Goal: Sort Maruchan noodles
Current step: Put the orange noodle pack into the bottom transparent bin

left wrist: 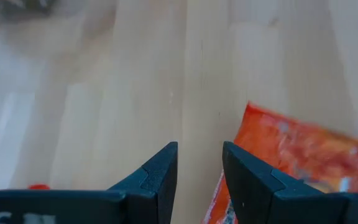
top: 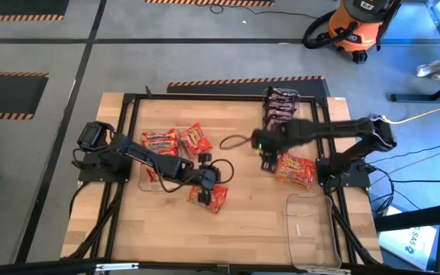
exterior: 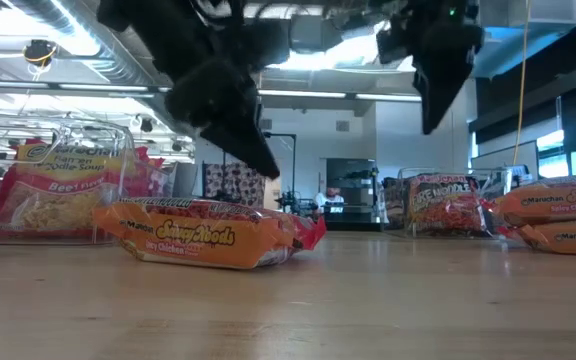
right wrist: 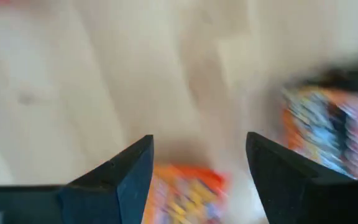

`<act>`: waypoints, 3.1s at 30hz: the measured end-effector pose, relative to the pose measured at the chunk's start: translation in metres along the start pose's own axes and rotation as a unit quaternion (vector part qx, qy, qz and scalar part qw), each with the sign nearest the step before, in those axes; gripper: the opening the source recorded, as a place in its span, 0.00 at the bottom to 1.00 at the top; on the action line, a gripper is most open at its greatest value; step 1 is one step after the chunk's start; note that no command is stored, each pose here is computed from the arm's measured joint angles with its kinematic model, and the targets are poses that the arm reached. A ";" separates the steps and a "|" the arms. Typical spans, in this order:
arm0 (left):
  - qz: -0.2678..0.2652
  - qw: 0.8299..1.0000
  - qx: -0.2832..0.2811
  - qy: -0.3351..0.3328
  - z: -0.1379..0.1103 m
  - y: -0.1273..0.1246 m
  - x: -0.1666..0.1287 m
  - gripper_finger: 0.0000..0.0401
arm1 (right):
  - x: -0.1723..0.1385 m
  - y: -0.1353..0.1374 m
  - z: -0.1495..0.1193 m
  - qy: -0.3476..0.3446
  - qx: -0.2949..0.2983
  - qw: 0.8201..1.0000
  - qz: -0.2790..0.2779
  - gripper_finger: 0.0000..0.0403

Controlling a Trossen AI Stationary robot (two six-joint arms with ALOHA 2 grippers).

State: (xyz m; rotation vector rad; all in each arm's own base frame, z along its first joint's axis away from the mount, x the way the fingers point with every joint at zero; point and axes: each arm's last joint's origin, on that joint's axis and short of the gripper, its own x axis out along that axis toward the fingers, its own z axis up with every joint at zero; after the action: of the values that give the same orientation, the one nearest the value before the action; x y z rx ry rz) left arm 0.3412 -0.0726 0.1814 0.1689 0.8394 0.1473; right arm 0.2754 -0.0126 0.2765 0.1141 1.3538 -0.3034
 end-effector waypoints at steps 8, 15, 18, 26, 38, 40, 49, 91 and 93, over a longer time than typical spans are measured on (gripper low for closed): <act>-0.009 1.000 -0.004 -0.029 0.000 -0.033 -0.019 0.30 | 0.029 0.073 0.001 -0.183 -0.015 0.979 0.085 0.58; -0.049 0.997 -0.043 -0.035 -0.008 -0.067 -0.036 0.30 | 0.045 0.102 -0.007 -0.254 0.048 0.952 0.162 0.58; -0.064 0.994 -0.079 -0.039 -0.010 -0.079 -0.041 0.30 | 0.050 0.107 -0.010 -0.266 0.077 0.942 0.187 0.58; -0.042 0.972 -0.228 -0.026 -0.018 -0.088 -0.047 0.30 | 0.060 0.113 -0.006 -0.264 0.144 0.930 0.211 0.58; 0.022 0.956 -0.292 0.015 -0.041 -0.097 -0.014 0.30 | 0.076 0.113 0.006 -0.278 0.149 0.925 0.212 0.68; 0.022 0.957 -0.288 0.015 -0.042 -0.098 -0.013 0.30 | 0.077 0.111 0.008 -0.281 0.150 0.924 0.214 0.72; 0.003 0.976 -0.216 -0.001 -0.040 -0.105 -0.014 0.30 | 0.106 0.102 0.023 -0.258 0.146 0.925 0.238 0.77; 0.033 0.987 -0.145 -0.062 -0.052 -0.133 -0.002 0.30 | 0.174 0.130 0.044 -0.159 0.168 0.860 0.455 0.65; 0.034 0.987 -0.145 -0.063 -0.052 -0.133 -0.002 0.30 | 0.174 0.131 0.044 -0.156 0.169 0.862 0.453 0.60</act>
State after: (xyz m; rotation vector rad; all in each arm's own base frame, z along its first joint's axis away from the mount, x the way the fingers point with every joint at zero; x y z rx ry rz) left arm 0.3090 -0.1979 0.1216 -0.0659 0.6778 0.3167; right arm 0.3853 0.0749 0.1043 0.9289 0.7905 0.2426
